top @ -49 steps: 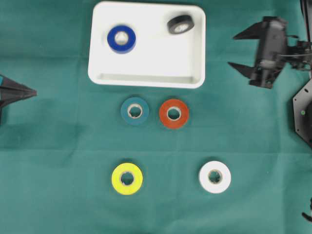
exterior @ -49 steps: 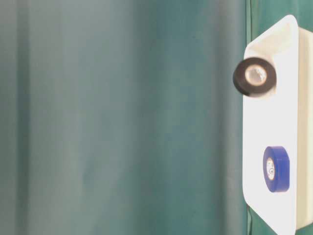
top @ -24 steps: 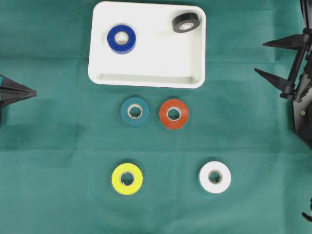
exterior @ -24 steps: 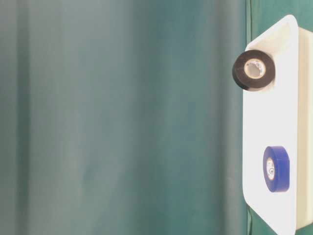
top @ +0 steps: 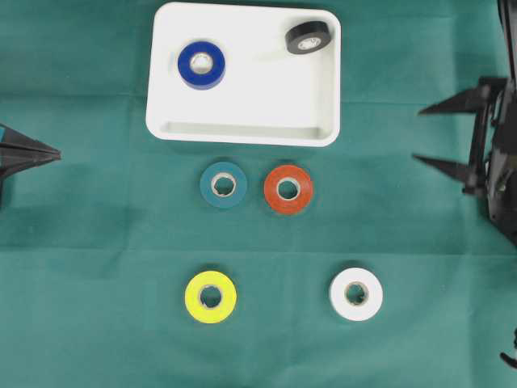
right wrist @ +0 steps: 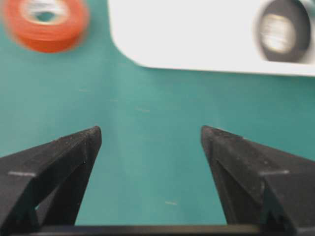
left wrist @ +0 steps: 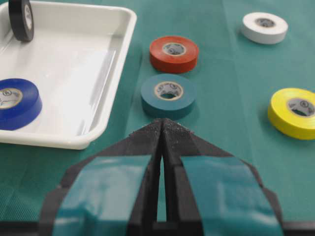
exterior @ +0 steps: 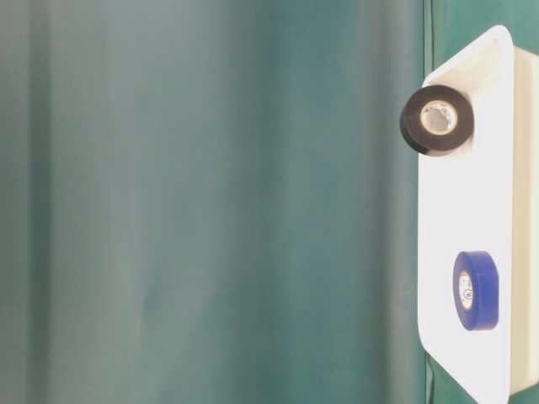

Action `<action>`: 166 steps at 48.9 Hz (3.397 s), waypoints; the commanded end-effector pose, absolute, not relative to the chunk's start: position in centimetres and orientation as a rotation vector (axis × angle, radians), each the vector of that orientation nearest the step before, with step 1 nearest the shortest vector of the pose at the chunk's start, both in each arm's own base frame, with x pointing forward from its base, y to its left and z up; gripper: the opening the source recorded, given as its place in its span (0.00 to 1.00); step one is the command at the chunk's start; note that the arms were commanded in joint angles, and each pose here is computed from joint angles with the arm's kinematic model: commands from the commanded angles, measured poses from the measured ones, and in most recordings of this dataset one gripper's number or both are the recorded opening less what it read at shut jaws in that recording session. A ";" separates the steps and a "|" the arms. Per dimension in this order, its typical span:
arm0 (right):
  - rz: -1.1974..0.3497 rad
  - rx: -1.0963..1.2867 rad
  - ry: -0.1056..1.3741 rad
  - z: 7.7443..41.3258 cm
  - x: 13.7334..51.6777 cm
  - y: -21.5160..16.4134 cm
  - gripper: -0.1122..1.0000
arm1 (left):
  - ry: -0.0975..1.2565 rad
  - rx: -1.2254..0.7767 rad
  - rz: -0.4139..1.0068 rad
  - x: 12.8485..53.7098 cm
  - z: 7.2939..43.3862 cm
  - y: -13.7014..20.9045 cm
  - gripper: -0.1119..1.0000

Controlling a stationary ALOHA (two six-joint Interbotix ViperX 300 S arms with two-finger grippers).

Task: Put the tape into the white case with the right arm.
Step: 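Retract the right gripper to the right side, then lower the right gripper onto the orange tape roll and grasp it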

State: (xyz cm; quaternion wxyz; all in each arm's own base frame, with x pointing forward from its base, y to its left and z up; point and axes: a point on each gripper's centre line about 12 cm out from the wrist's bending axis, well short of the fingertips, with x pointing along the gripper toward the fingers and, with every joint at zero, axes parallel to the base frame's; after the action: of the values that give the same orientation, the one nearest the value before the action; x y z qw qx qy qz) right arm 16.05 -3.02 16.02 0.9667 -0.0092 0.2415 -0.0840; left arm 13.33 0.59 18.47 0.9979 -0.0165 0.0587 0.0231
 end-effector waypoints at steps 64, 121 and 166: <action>0.106 -0.041 0.678 14.1 27.9 1.4 0.57 | 0.105 -0.033 0.049 13.5 19.1 0.6 0.10; 0.105 -0.035 0.804 9.3 35.8 1.7 0.57 | 0.108 -0.035 0.049 13.4 18.9 0.6 0.10; 0.056 -0.055 0.853 9.9 36.7 1.1 0.16 | 0.107 -0.034 0.049 13.4 18.9 0.6 0.10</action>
State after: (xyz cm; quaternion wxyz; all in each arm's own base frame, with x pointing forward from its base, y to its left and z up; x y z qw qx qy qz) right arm 36.30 1.54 8.73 0.9033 -0.0270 0.4268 0.0329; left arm 13.31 0.59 18.43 0.9979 -0.0165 0.0587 0.0231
